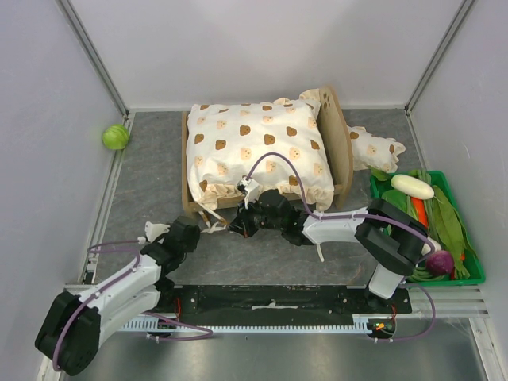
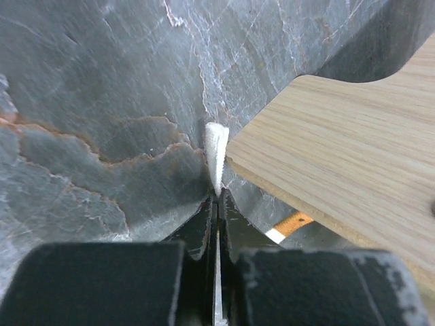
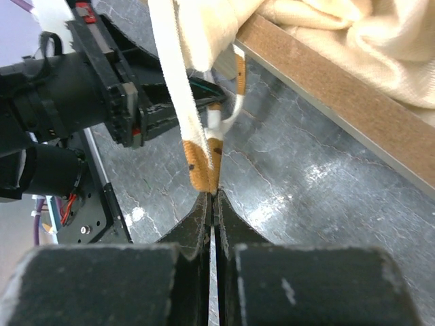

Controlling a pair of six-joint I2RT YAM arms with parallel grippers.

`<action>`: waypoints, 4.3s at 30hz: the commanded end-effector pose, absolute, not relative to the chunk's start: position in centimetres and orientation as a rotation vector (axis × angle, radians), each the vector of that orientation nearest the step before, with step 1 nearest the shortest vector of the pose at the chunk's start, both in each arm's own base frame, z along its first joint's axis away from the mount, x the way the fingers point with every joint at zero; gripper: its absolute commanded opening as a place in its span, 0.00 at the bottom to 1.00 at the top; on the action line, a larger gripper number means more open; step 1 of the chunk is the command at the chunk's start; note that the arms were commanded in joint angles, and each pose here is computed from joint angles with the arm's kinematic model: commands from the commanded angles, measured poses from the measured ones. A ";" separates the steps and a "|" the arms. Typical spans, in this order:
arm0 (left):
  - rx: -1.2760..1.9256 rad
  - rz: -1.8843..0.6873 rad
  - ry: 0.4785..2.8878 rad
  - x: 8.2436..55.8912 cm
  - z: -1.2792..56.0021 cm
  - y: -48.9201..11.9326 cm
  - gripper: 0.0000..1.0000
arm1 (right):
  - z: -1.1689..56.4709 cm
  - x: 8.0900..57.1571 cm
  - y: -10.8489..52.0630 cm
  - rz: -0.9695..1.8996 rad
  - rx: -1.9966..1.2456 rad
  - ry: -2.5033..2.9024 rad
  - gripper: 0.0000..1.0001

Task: Set up the pet bed

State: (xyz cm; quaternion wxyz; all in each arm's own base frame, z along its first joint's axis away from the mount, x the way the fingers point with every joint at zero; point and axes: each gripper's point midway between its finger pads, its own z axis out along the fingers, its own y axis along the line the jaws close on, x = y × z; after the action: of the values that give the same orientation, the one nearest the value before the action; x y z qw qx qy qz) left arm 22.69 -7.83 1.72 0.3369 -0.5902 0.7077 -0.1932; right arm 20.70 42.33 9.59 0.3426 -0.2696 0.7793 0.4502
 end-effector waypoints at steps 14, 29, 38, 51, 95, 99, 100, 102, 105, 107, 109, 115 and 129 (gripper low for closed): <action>-1.158 -0.093 1.781 22.4 9.5 -0.6 0.02 | 12.6 22.0 39.9 0.922 -0.885 1.960 0.00; -1.068 0.236 1.784 22.1 11.3 4.2 0.02 | 15.6 25.8 35.1 0.596 -0.676 1.953 0.00; -1.050 0.317 1.716 22.4 14.8 7.8 0.02 | 10.7 24.1 35.1 0.675 -0.636 2.054 0.00; -1.198 0.292 1.660 23.0 16.2 12.5 0.02 | 8.1 26.3 34.2 0.548 -0.487 2.092 0.00; -0.854 -0.346 1.847 28.0 22.2 6.3 0.95 | 15.9 20.6 34.4 0.621 -0.658 1.935 0.81; -0.698 -0.442 1.806 28.6 26.9 4.2 0.97 | 23.8 24.9 26.8 0.394 -0.403 1.844 0.89; -0.634 -0.446 1.773 28.8 29.3 3.7 0.97 | 25.2 25.8 25.2 0.365 -0.352 1.834 0.90; -0.536 -0.461 1.782 29.2 31.1 1.4 0.97 | 28.6 28.3 20.6 0.280 -0.223 1.812 0.92; -0.426 -0.404 1.773 30.4 33.8 -1.5 0.98 | 31.7 30.8 15.5 0.167 -0.093 1.809 0.95; -0.308 -0.452 1.781 30.9 35.3 -5.4 0.98 | 31.2 32.1 13.8 0.102 -0.063 1.879 0.95; -0.229 -0.497 1.825 31.7 36.0 -8.2 0.98 | 33.7 34.0 11.6 0.094 0.009 1.882 0.95; -0.086 -0.557 1.934 32.2 36.6 -13.0 0.99 | 33.9 37.8 9.6 0.088 0.040 2.051 0.95; 0.327 -0.585 1.917 31.0 34.7 -17.4 1.00 | 22.0 40.2 5.8 0.005 0.019 2.166 0.72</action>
State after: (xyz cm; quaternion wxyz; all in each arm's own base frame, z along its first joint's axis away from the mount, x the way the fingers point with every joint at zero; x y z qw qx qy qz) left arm 32.01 -16.58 34.19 0.5089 0.0750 0.8236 -0.2389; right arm 38.99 6.06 20.11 0.4224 0.0188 0.9061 -0.0137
